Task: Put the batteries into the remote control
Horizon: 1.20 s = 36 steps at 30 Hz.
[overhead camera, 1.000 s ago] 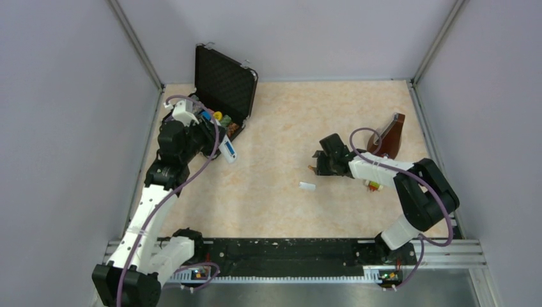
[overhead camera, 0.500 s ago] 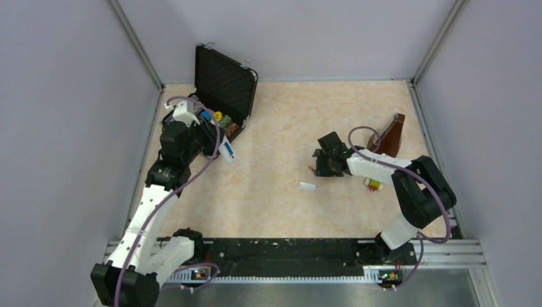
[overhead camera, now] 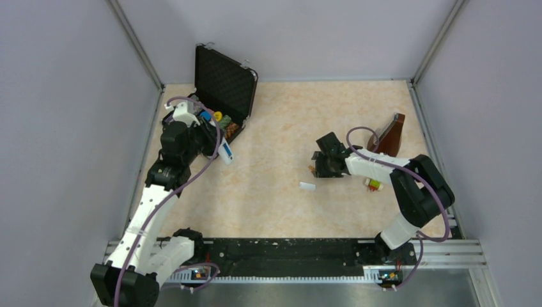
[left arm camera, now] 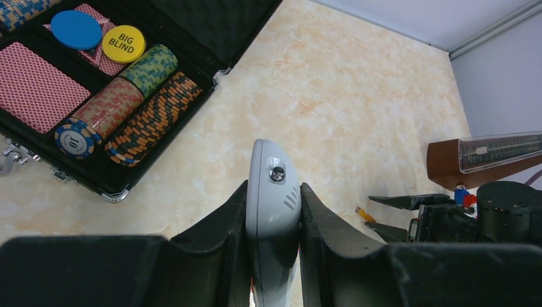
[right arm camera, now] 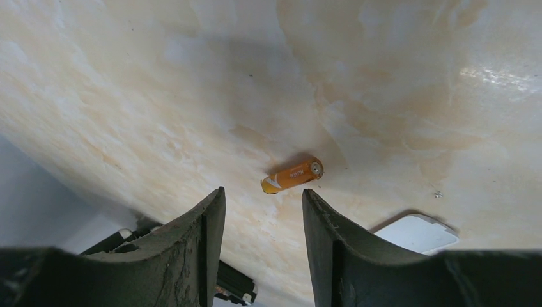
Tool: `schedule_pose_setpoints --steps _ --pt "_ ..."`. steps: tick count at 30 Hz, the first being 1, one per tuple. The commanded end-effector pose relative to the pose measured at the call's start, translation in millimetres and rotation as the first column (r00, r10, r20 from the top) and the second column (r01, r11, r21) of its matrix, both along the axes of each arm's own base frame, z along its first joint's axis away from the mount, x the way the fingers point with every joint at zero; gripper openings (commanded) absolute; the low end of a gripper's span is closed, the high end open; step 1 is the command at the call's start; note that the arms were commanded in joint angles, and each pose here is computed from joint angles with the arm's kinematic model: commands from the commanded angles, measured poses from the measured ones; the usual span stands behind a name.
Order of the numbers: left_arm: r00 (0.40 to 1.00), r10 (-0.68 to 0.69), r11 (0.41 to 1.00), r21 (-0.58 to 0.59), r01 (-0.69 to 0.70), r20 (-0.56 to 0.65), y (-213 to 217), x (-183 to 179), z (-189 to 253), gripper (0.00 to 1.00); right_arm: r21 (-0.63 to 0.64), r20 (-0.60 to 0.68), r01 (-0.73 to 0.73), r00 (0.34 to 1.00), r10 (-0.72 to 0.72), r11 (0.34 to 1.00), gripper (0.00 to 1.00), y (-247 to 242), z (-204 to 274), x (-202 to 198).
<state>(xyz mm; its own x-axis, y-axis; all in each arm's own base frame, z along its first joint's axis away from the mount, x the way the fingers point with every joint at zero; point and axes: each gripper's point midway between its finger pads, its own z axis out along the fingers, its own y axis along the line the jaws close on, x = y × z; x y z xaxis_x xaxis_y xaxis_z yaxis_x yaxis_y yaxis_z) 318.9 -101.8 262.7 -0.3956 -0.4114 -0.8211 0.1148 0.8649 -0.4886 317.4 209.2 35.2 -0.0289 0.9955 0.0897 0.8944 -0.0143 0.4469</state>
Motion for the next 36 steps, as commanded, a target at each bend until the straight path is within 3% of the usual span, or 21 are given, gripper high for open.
schedule_pose_setpoints --steps 1,10,18,23,28,36 --pt "0.995 0.009 1.0 -0.004 -0.008 0.103 1.1 3.5 35.7 0.0 0.014 -0.035 0.044 0.998 -0.044 0.999 0.48 3.3 -3.3 -2.7" --pt "0.994 0.028 0.999 0.014 -0.029 0.105 5.7 4.0 40.5 0.0 0.002 -0.069 0.104 0.992 -0.103 0.995 0.48 1.1 -14.1 2.8" --pt "0.991 0.058 0.998 0.026 -0.062 0.123 12.8 1.3 45.9 0.0 -0.031 -0.113 0.124 0.985 -0.127 0.992 0.35 -6.5 -21.1 1.3" --pt "0.99 0.072 0.997 0.028 -0.076 0.125 15.1 2.4 45.5 0.0 -0.044 -0.174 0.123 0.976 -0.129 0.991 0.36 -14.3 -23.9 -10.7" --pt "0.989 0.077 0.996 0.03 -0.082 0.13 16.4 2.5 46.9 0.0 -0.062 -0.213 0.152 0.963 -0.162 0.986 0.44 -27.6 -25.7 -25.8" --pt "0.978 0.152 0.981 0.096 -0.166 0.143 36.8 -2.8 55.0 0.0 -0.07 -0.238 0.265 0.932 -0.274 0.962 0.38 -41.2 -27.2 -9.3"
